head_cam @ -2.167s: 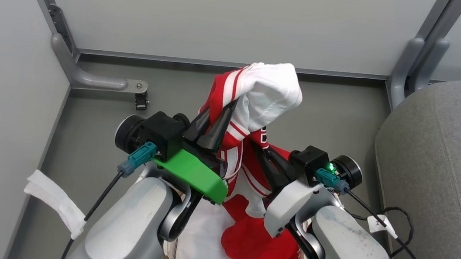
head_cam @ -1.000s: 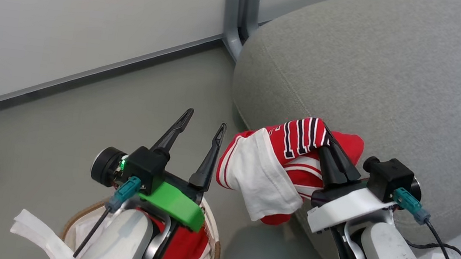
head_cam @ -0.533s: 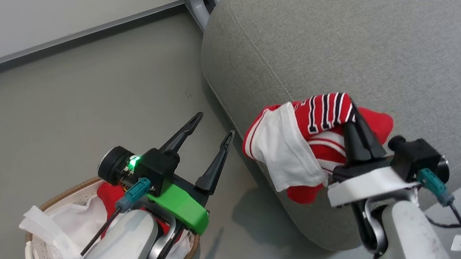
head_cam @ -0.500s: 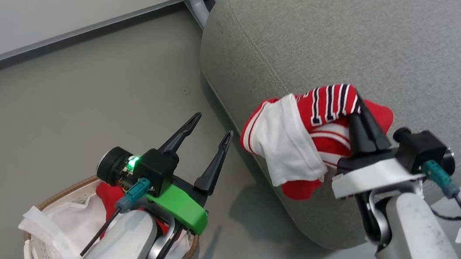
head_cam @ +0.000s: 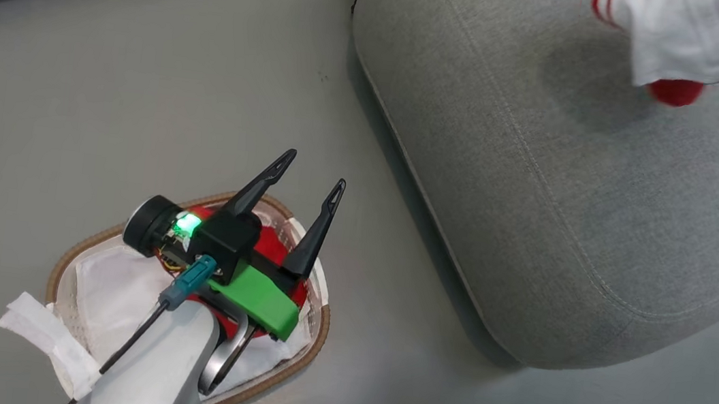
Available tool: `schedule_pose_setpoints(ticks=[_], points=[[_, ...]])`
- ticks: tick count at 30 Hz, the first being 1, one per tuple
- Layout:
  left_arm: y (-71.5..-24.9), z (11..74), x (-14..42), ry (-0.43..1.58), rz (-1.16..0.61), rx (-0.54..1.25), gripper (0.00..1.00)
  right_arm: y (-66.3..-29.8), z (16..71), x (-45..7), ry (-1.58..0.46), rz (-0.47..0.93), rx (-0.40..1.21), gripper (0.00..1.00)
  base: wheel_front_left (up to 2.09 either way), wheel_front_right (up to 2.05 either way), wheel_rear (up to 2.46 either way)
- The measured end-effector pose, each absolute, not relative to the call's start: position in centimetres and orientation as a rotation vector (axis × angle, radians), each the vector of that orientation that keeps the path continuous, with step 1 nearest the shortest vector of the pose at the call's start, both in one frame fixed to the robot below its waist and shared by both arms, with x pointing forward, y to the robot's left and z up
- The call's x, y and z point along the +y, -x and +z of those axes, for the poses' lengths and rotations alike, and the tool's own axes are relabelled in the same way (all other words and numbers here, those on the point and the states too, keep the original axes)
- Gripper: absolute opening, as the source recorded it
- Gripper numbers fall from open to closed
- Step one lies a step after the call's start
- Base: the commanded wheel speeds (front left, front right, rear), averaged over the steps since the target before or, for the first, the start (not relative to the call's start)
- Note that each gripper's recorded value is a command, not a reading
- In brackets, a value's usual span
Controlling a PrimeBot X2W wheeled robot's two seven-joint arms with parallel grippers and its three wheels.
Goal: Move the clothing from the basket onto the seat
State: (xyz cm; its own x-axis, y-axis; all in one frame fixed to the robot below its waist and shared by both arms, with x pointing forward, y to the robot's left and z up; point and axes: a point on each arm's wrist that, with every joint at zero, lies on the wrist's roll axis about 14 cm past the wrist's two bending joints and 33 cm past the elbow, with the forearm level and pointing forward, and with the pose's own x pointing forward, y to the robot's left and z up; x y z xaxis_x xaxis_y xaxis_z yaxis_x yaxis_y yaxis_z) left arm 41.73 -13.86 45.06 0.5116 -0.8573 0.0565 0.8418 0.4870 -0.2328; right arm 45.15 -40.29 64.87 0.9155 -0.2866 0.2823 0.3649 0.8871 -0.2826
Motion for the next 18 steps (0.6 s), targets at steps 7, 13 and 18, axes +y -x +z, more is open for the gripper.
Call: schedule_pose_setpoints(ticks=[7, 13, 18], points=[[-44.0, 42.7, -11.7, 0.244, -0.979, 0.1, 1.0, -48.4, 62.2, -44.3, 0.393, -0.419, -0.115, 0.0, 0.0, 0.0, 0.0], [-45.4, 40.1, -9.3, 0.238, -0.913, 0.148, 1.0, -50.0, 55.6, -44.9, 0.328, -0.452, 0.014, 0.0, 0.0, 0.0, 0.0], [-46.7, 38.5, -6.7, 0.239, -0.828, 0.178, 1.0, -49.0, 49.7, -45.2, 0.242, -0.507, 0.112, 0.2, 0.0, 0.0, 0.0]])
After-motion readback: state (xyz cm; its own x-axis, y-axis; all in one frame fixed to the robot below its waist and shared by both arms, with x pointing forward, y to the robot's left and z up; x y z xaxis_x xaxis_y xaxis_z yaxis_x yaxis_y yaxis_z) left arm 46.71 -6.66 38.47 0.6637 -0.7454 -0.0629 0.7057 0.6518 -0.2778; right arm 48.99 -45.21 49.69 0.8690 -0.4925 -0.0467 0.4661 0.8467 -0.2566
